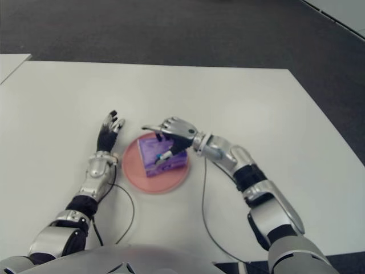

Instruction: Put the tissue paper into the plate.

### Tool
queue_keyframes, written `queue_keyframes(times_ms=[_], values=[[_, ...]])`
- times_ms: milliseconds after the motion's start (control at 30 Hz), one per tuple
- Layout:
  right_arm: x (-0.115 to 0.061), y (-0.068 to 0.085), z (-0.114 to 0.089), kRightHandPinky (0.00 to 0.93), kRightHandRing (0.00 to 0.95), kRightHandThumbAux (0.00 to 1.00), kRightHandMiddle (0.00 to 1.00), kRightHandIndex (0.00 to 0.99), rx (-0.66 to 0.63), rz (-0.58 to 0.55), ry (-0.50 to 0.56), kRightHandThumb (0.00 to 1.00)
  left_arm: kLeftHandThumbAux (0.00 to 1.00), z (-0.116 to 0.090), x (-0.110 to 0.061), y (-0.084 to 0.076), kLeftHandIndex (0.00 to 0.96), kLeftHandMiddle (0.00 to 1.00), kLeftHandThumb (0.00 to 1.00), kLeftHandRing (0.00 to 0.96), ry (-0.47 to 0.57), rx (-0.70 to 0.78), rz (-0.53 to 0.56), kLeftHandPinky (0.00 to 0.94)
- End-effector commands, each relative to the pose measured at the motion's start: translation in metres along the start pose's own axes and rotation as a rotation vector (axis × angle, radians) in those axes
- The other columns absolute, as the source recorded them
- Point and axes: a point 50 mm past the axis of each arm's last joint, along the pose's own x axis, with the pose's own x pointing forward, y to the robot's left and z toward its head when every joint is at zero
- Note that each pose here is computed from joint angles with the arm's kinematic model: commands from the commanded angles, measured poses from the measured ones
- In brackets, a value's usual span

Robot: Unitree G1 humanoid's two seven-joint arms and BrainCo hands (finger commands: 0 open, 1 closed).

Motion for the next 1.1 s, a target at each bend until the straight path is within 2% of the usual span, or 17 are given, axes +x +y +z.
queue_keyframes(times_ms=[33, 433, 700, 933, 1100], values=[[-0.005, 0.007, 0.001, 0.0, 0.0, 0.15, 0.0, 0.0, -0.009, 0.043, -0.006, 0.211, 0.433, -0.015, -0.009, 0.002, 0.0, 0.0, 0.0, 0.0, 0.077, 0.019, -0.001, 0.0], [-0.008, 0.003, 0.001, 0.0, 0.0, 0.145, 0.0, 0.0, -0.005, 0.03, -0.018, 0.189, 0.43, -0.016, -0.009, 0.003, 0.0, 0.0, 0.0, 0.0, 0.073, 0.015, 0.002, 0.0], [-0.009, -0.007, 0.004, 0.0, 0.0, 0.159, 0.0, 0.0, 0.014, -0.064, -0.031, 0.203, 0.432, -0.017, -0.008, 0.003, 0.0, 0.0, 0.0, 0.0, 0.079, 0.005, -0.004, 0.0], [-0.006, -0.031, -0.001, 0.0, 0.0, 0.165, 0.0, 0.0, 0.039, -0.15, -0.01, 0.233, 0.432, -0.017, -0.008, 0.003, 0.0, 0.0, 0.0, 0.0, 0.071, 0.019, -0.001, 0.0], [0.0, -0.062, -0.016, 0.0, 0.0, 0.186, 0.0, 0.0, 0.195, -0.329, 0.056, 0.263, 0.411, -0.016, -0.009, 0.002, 0.0, 0.0, 0.0, 0.0, 0.071, 0.031, 0.003, 0.0]])
